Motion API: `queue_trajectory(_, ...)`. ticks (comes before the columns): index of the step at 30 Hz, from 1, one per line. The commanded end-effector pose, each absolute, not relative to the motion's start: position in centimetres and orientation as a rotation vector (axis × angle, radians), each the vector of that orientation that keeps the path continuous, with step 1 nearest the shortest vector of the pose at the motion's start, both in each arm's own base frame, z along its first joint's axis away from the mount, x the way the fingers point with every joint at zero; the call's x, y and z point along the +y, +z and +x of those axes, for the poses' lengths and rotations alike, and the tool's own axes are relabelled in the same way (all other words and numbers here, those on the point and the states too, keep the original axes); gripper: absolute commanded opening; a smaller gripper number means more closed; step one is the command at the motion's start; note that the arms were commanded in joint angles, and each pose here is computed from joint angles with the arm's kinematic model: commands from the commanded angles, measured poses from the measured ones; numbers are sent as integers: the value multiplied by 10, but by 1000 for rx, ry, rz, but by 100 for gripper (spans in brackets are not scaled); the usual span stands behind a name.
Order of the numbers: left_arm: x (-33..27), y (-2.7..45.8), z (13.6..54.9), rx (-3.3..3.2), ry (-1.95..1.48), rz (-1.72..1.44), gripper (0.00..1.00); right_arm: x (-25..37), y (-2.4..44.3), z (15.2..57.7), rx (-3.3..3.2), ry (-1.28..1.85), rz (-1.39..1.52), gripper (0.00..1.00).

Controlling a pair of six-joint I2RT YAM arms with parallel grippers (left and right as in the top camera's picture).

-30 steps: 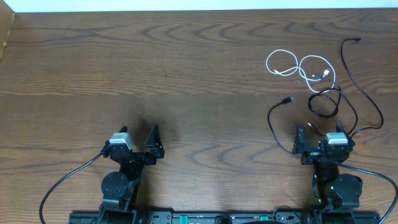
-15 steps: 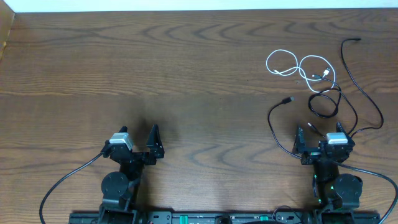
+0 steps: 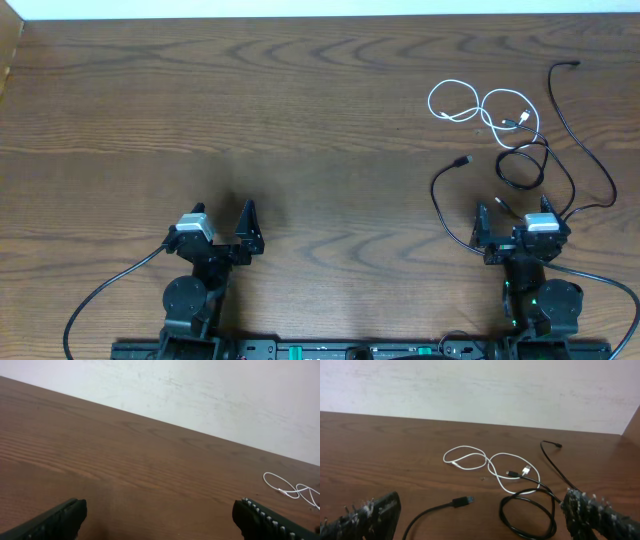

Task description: Untangle cables

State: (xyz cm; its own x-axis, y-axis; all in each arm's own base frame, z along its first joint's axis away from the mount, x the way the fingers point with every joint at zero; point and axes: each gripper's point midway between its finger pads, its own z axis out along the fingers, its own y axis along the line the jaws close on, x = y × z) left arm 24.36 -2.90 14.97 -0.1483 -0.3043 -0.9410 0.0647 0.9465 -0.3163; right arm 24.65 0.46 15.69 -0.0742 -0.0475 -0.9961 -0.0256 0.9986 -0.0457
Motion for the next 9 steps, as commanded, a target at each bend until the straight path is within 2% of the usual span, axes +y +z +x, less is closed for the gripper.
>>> queue_trajectory(1,-25,132,243,1746,-290,-194,97,6,157,246,1645,-6,-54,99)
queue_trajectory(9,-25,132,243,1746,-290,-194,98,6,157,246,1645,-7,-54,99)
